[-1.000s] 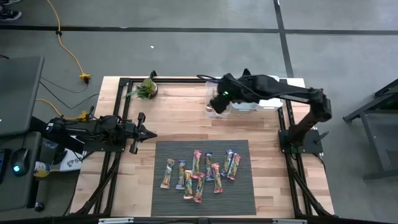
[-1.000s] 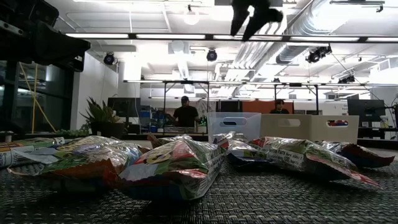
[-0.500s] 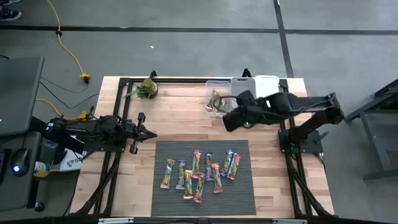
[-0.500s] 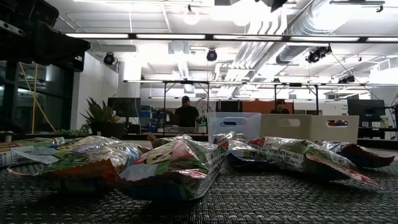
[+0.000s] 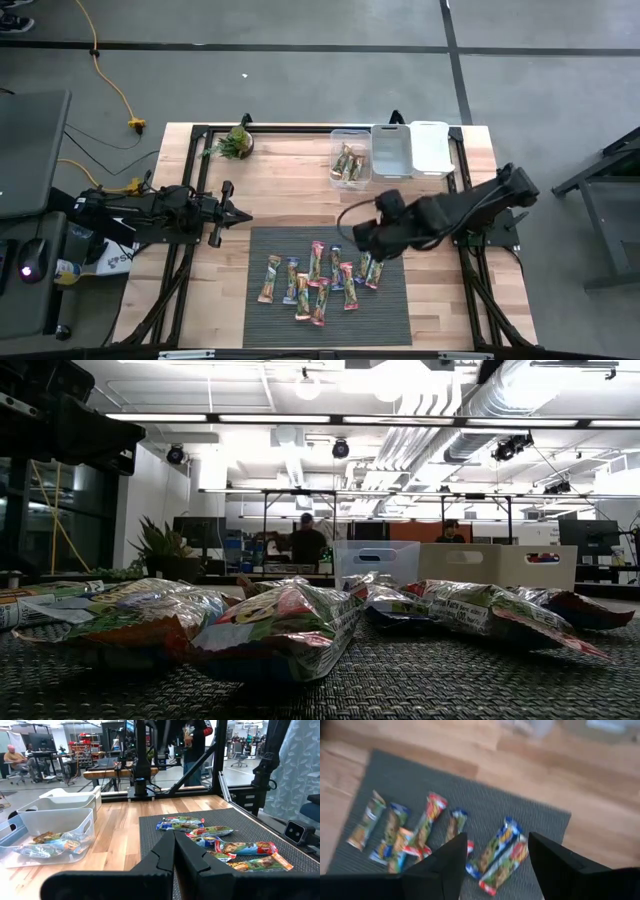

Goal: Pick and place Granola Bars by type
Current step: Put the red granola bar into the gray bin

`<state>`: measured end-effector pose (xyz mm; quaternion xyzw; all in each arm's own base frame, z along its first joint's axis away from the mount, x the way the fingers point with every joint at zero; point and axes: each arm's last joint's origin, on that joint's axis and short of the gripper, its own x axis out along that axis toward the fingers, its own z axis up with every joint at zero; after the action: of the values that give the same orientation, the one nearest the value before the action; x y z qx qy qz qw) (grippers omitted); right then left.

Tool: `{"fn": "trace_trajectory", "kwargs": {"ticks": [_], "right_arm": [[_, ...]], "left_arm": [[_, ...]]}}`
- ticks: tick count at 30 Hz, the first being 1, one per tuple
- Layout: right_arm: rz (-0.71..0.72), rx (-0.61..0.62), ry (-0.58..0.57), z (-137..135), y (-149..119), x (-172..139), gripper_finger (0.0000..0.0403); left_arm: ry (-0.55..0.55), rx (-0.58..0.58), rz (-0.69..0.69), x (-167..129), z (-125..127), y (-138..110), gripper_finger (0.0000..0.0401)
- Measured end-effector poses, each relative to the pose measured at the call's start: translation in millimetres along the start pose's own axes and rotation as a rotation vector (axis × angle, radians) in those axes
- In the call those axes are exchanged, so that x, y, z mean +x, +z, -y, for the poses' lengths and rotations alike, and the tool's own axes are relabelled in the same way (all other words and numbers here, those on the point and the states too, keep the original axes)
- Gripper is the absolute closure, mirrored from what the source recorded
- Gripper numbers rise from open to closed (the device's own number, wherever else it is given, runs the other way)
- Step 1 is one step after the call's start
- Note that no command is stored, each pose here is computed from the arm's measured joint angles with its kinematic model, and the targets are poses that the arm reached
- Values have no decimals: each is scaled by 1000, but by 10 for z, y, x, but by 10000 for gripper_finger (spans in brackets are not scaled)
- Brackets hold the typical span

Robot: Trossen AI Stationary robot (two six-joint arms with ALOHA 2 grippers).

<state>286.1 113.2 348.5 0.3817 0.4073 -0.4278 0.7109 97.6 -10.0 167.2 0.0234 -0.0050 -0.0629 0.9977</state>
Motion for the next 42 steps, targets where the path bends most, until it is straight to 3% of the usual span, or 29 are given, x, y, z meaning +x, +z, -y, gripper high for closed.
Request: {"fn": "trace_trajectory", "kwargs": {"ticks": [9,17,28,42], "right_arm": [[-83,7,-141,-182,-499,328,207],[-94,7,-216,-85,-639,264,208],[-214,103,-61,380,-825,416,208],[-322,313,4,628,-821,1234,207]], "left_arm": [[0,0,0,0,0,0,400],[0,0,0,0,0,0,400],[0,0,0,0,0,0,400],[0,0,0,0,0,0,400]]}}
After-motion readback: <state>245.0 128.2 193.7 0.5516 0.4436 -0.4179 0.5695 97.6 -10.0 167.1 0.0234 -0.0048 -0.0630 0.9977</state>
